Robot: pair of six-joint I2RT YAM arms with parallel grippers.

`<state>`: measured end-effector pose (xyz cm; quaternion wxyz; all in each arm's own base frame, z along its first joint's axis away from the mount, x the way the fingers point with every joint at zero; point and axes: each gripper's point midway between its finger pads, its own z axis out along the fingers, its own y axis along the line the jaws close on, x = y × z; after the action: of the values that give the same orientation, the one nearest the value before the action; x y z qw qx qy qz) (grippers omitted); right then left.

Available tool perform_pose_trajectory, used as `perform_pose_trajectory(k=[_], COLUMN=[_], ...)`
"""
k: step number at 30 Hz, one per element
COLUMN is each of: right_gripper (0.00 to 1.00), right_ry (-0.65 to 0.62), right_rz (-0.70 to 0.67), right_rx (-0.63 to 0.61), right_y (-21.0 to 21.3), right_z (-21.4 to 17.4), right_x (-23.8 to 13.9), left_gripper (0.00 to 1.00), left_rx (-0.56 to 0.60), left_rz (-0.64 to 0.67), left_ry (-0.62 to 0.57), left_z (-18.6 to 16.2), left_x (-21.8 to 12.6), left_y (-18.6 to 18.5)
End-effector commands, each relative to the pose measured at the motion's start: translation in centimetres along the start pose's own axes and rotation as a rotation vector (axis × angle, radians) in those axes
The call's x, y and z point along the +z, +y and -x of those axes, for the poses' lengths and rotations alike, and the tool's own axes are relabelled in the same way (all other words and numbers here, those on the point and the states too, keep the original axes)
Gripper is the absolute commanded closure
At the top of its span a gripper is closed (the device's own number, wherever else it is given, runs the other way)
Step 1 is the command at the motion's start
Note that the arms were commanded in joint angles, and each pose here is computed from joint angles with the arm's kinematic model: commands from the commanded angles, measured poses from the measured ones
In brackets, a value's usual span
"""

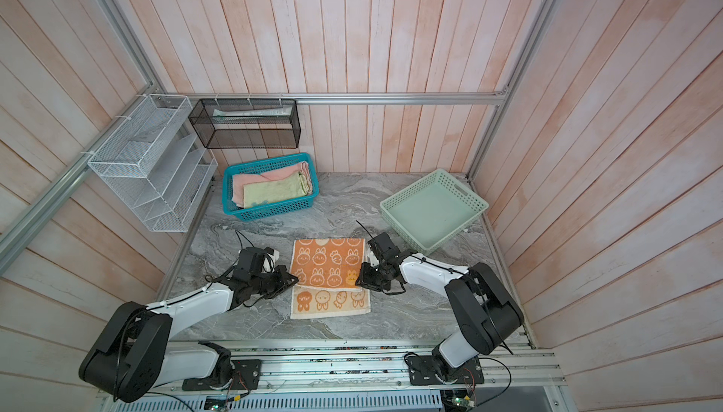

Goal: Fold and stack the towels

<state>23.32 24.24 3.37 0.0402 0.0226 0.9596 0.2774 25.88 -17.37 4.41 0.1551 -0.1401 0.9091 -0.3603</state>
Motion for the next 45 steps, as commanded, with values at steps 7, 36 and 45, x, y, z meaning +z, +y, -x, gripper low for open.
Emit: perform_pose_trajectory(k=[7,36,45], right_gripper=[0.79,1.0,1.0], right_ry=[0.015,-0.01,0.005], right_rz=[0.009,0.057,-0.009], right_rx=[-0.031,-0.063,-0.129], right_y=[0.9,-0.5,-2.0], right_z=[0.6,-3.5,-1.7], right_x=[0.7,-2.8,-0.3], left_gripper=[0.99,1.0,1.0], left_rx=[0.012,0.001,-0.025], left_rz=[-0.011,0.006,0.088], left_ry=[0.02,0.082,0.107], left_z=[-0.4,-6.2,-6.4], left_x=[0.2,-1.2,1.7], left_y=[-0.1,-1.2,1.5])
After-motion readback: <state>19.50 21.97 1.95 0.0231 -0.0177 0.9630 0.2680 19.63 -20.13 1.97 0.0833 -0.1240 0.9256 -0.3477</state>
